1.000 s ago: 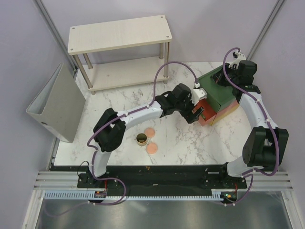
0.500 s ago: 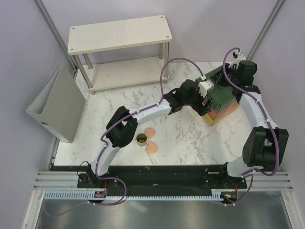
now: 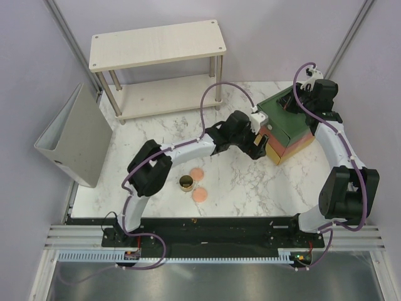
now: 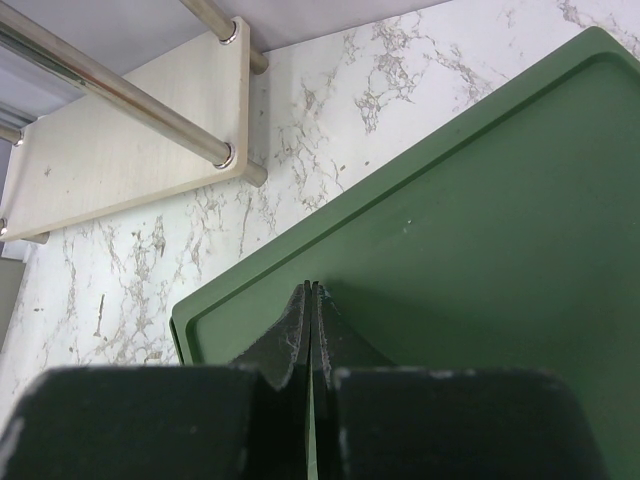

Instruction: Organize the makeup

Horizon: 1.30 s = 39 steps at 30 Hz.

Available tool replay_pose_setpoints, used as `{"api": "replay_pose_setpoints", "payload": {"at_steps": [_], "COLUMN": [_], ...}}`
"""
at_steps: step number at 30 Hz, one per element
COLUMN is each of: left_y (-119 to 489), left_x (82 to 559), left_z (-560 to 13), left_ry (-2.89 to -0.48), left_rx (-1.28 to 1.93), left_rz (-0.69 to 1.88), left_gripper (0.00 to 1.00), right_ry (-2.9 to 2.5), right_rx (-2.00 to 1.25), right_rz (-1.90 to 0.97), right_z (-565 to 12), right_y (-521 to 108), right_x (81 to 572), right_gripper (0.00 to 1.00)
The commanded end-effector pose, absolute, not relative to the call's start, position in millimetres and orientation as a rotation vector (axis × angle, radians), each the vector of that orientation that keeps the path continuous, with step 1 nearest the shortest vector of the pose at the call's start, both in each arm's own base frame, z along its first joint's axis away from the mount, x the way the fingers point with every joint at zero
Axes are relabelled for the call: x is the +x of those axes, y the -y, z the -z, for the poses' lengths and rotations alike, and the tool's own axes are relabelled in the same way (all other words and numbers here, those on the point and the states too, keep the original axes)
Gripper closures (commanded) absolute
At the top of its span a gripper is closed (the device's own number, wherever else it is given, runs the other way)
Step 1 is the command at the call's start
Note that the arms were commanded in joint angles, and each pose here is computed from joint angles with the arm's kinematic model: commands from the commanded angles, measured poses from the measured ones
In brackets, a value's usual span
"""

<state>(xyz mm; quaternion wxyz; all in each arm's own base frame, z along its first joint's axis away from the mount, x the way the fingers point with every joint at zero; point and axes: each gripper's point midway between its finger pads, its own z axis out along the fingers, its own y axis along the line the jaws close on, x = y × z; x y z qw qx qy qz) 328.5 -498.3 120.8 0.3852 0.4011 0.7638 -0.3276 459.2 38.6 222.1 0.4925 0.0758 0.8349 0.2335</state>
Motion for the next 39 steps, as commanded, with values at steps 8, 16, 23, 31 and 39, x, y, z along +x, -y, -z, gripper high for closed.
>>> {"api": "replay_pose_setpoints", "payload": {"at_steps": [8,16,23,31,39], "left_y": [436,438,456,485,521], "left_x": [342,357,351,342,335], "left_z": [-161,-147,-132,-126,-115], "left_ry": [-2.299,-2.392,-2.493,-2.519,-2.498], "left_rx": [0.626,0.275,0.147,-0.082,-0.226], "left_rz": [1.360,1.745,1.842,2.005,2.082], "left_gripper": [0.01,0.01,0.01,0.12,0.37], "right_ry": [-2.608,-2.607,-2.609,-2.611,-2.605], "right_rx": [0.363,0.361,0.362,0.362,0.358], "right_rz": [-0.552,-0.543,-0.542,-0.545,-0.543], "right_z": [-75,-76,-75,-74,-76], "right_y": [-43,-42,-42,-42,-42], "right_x": [365,364,365,364,364], "right_gripper": [1.00,1.00,1.00,1.00,1.00]}}
